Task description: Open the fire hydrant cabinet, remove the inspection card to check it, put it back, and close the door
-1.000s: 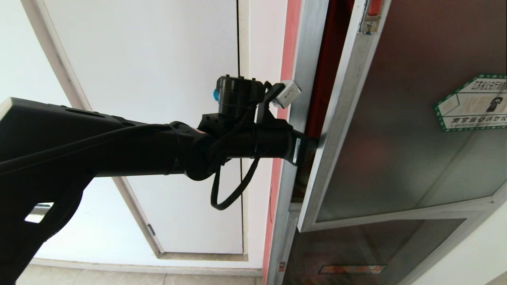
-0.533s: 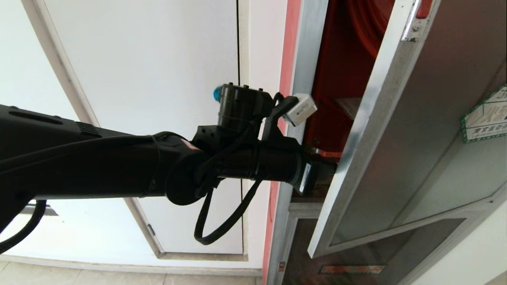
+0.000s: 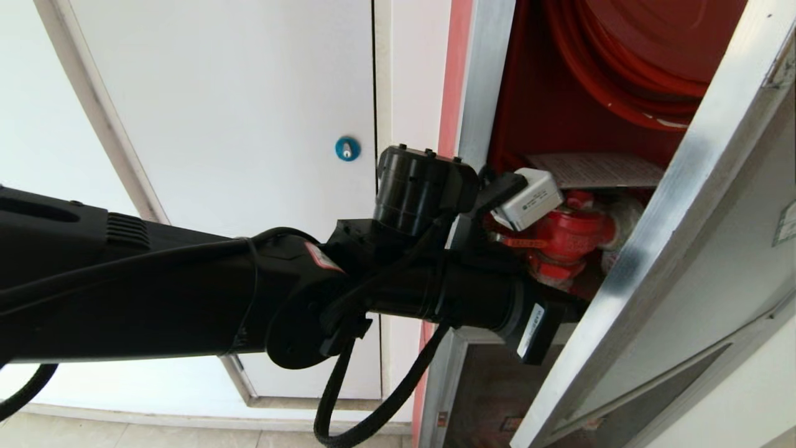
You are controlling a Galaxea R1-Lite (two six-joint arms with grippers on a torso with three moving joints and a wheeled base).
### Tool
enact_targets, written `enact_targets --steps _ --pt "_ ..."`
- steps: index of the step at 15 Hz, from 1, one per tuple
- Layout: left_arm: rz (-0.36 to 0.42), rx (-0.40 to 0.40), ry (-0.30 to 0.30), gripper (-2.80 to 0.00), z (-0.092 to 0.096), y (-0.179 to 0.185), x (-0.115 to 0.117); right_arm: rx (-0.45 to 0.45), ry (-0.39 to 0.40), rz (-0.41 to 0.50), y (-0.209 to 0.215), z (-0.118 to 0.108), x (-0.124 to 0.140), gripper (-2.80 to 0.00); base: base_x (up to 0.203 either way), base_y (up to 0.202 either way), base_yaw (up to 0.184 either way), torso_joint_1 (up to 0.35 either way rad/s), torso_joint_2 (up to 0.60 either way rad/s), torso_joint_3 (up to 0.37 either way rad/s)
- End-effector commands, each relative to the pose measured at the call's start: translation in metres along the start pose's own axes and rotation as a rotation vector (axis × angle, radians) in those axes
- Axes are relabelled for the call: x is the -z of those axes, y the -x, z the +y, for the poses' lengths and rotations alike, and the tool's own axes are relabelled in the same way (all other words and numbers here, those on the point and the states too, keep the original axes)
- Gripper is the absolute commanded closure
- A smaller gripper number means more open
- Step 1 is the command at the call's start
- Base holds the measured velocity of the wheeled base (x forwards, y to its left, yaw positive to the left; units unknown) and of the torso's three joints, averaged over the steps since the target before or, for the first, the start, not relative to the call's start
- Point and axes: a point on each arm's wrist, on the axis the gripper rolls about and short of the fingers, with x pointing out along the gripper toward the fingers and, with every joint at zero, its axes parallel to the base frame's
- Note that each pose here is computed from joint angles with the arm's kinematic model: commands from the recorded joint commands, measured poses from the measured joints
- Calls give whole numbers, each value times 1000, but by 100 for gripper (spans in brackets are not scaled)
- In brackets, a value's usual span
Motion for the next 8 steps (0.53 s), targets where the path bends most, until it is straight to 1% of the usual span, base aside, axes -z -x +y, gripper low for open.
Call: enact_targets --steps 1,3,6,8 --pt "8 27 -1 0 -9 -4 2 0 0 2 0 0 0 0 0 0 0 0 0 0" --pt "17 50 -4 0 -19 -6 4 0 0 0 0 0 0 0 0 0 0 0 0 0" --pt "31 106 -11 0 -42 -11 6 0 0 0 0 0 0 0 0 0 0 0 0 0" --pt "26 139 -24 0 -56 -11 3 0 0 0 0 0 0 0 0 0 0 0 0 0"
